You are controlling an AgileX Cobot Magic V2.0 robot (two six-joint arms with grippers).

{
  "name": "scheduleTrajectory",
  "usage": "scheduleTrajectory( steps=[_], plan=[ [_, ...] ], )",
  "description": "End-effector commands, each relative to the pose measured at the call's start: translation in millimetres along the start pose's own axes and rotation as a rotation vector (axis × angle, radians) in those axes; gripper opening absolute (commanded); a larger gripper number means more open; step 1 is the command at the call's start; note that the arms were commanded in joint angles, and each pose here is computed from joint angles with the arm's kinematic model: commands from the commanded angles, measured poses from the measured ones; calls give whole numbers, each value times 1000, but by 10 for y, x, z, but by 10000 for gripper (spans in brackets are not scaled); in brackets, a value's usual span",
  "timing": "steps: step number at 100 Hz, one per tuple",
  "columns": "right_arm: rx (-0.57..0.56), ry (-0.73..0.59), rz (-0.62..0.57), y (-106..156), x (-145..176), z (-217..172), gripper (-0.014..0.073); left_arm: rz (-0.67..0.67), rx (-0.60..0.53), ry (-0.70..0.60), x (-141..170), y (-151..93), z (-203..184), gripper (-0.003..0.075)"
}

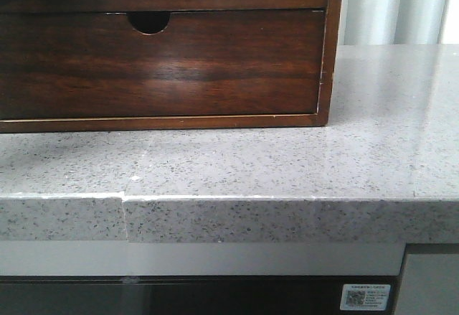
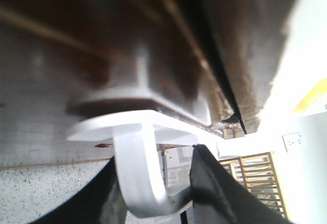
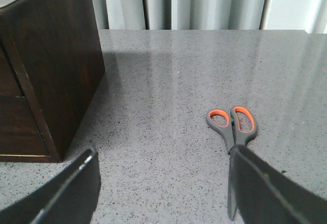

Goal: Put scissors in drawer with both arms
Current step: 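Pull the drawer out toward the robot with the left gripper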

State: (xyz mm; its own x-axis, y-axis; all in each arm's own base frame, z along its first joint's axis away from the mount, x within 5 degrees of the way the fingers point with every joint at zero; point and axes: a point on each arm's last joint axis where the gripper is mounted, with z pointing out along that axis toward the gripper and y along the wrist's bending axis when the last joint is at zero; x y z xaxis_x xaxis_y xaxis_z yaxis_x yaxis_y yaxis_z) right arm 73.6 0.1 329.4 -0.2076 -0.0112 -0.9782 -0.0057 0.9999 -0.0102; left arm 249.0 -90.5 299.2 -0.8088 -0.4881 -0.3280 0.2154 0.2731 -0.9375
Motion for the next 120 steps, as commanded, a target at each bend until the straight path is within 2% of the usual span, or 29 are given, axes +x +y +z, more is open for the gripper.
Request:
scheduleTrajectory(
  steps=[1,28,49,71,96,120],
  plan=[
    [11,-94,-13,-9,-176,-20,482,20,102,-31,-56,-202,-29,151],
    [11,-94,-13,-9,-176,-20,483,41,108,11,-17,-206,-30,94],
    [11,-91,-13,-9,-173,-19,483,91,111,40,88,-222,-90,92],
    [11,-68,-13,-10,-152,-18,483,123,129,52,423,-274,-329,92],
    [11,-64,-13,-10,-149,-18,482,154,132,72,937,-180,-639,92],
    [11,-64,-13,-10,-149,-18,482,225,132,0,1200,-164,-854,92]
  ],
)
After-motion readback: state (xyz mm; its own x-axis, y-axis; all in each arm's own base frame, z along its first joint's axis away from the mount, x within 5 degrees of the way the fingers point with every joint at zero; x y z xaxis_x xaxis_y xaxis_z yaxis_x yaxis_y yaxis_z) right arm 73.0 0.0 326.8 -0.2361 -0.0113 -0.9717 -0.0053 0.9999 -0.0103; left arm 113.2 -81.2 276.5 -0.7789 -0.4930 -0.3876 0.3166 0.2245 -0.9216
